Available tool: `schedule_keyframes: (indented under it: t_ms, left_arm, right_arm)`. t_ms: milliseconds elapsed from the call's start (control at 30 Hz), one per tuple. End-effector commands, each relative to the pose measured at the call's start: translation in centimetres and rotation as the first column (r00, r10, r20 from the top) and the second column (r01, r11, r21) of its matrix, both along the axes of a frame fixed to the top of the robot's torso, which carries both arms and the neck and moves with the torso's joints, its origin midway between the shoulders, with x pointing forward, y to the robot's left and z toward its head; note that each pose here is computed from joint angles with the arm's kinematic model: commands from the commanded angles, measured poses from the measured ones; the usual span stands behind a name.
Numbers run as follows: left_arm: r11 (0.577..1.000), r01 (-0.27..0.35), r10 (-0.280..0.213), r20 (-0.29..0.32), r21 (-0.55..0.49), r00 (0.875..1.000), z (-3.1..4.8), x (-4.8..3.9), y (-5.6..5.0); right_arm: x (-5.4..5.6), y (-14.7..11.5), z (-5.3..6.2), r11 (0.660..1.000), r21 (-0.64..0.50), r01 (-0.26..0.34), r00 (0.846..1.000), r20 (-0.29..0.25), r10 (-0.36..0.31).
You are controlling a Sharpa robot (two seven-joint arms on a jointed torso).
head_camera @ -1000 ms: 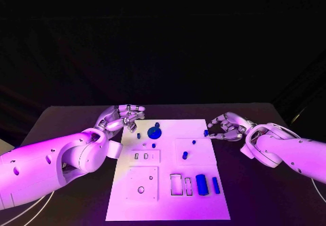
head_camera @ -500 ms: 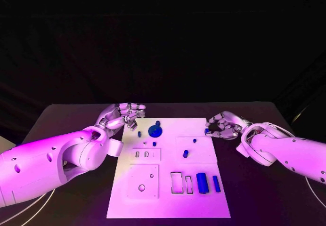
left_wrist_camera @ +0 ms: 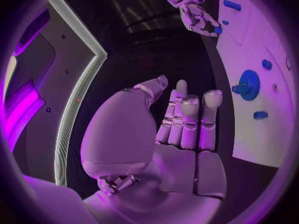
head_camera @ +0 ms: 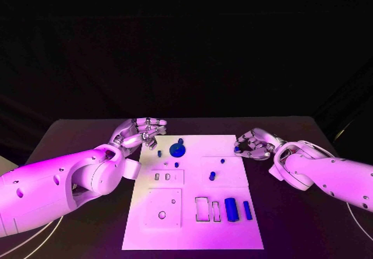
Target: Assemble the parts on the task board
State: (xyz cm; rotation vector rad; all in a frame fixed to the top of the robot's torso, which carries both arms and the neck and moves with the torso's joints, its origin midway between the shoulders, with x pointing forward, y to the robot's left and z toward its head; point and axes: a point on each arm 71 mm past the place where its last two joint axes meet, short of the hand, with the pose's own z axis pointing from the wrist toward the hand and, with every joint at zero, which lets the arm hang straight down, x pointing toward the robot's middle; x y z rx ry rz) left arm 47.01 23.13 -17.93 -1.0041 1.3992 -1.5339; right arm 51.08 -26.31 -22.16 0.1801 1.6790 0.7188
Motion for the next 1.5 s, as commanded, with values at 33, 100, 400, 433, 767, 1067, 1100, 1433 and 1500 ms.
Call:
schedule_keyframes:
  t_ms: [33,100,400,433,767,1067,1100,1433,1500]
  left_arm:
    - [1.000,0.018,-0.018,0.005,-0.005,1.000,0.12,-0.07,-0.2]
    - [1.000,0.018,-0.018,0.005,-0.005,1.000,0.11,-0.07,-0.2]
    - [1.000,0.017,-0.017,0.004,-0.004,1.000,0.10,-0.06,-0.2]
    - [1.000,0.017,-0.017,0.004,-0.004,1.000,0.10,-0.06,-0.2]
    - [1.000,0.016,-0.016,0.003,-0.004,1.000,0.08,-0.03,-0.2]
    - [1.000,0.014,-0.014,0.003,-0.004,1.000,0.06,0.03,-0.1]
    - [1.000,0.014,-0.014,0.003,-0.003,1.000,0.05,0.04,-0.1]
    - [1.000,0.007,-0.007,-0.001,-0.001,1.000,-0.10,0.29,-0.1]
    - [1.000,0.002,-0.002,-0.004,0.002,1.000,-0.17,0.40,-0.1]
  right_arm:
    - [-0.1,0.1,-0.3,1.000,-0.019,-0.012,1.000,-0.014,0.012]
    - [-0.1,0.1,-0.3,1.000,-0.021,-0.012,1.000,-0.016,0.012]
    - [-0.1,0.2,-0.5,1.000,-0.022,-0.010,1.000,-0.018,0.010]
    - [-0.1,0.2,-0.5,1.000,-0.022,-0.009,1.000,-0.017,0.009]
    - [0.1,0.2,-0.2,0.999,0.016,0.042,0.999,0.027,-0.042]
    - [0.0,0.4,0.4,0.994,0.051,0.093,0.991,0.087,-0.097]
    - [0.0,0.5,0.5,0.994,0.055,0.097,0.991,0.090,-0.101]
    - [-0.7,3.6,2.8,0.990,0.115,0.086,0.990,0.104,-0.098]
    - [-1.2,5.3,3.1,0.989,0.131,0.069,0.992,0.097,-0.082]
